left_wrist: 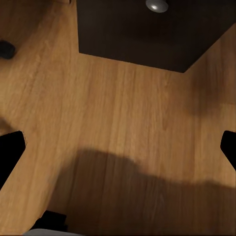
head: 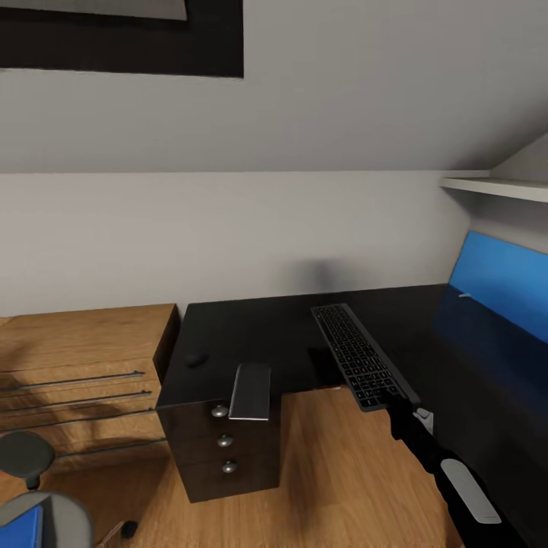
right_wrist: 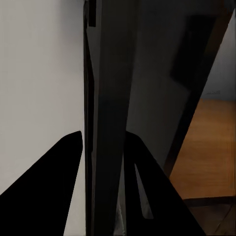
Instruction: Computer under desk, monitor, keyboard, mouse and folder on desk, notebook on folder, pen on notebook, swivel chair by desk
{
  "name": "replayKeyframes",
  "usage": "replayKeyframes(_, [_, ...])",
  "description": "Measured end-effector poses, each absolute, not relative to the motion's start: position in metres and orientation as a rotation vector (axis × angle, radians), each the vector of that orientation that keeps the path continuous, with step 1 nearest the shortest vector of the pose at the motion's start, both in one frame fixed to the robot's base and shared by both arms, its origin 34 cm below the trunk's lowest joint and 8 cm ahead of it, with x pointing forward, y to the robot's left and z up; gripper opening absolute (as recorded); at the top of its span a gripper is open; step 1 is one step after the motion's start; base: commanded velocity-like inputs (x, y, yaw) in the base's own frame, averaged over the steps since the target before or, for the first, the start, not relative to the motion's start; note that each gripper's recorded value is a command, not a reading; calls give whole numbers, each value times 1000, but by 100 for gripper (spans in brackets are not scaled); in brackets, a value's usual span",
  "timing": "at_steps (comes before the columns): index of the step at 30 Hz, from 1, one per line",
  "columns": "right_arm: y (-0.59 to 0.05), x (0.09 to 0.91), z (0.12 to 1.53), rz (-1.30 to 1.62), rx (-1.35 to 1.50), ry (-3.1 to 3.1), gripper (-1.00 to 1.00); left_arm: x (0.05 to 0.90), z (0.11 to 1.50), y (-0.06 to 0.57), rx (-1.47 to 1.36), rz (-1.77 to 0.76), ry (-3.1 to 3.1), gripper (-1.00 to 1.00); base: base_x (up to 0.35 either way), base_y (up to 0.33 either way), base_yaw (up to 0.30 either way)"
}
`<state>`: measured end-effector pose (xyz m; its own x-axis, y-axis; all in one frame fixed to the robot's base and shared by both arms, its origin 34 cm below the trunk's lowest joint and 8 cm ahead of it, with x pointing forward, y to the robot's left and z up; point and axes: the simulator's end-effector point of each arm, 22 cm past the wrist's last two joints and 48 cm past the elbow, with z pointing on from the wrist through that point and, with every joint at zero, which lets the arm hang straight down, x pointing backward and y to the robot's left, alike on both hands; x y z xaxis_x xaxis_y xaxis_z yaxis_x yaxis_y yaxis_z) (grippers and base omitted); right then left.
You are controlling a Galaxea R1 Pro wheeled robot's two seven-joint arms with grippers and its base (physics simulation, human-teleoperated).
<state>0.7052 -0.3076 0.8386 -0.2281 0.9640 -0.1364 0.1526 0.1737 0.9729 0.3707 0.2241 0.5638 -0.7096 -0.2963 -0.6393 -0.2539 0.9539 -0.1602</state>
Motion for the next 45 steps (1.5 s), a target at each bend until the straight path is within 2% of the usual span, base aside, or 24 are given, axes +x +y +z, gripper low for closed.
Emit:
replayKeyframes(22, [-308,705,838,1156,1102,1570,-100,371,564,224,-384,-79,2393,100,-322,-1,0])
replayKeyframes(35, [-306,705,837,1157,1105,1569,-100,371,564,224,-383,-79,2392,100,-296,-156,0])
replayKeyframes(45, [-306,702,830,1154,1124,1574,-100,371,564,224,-383,-79,2391,100,-106,-66,0])
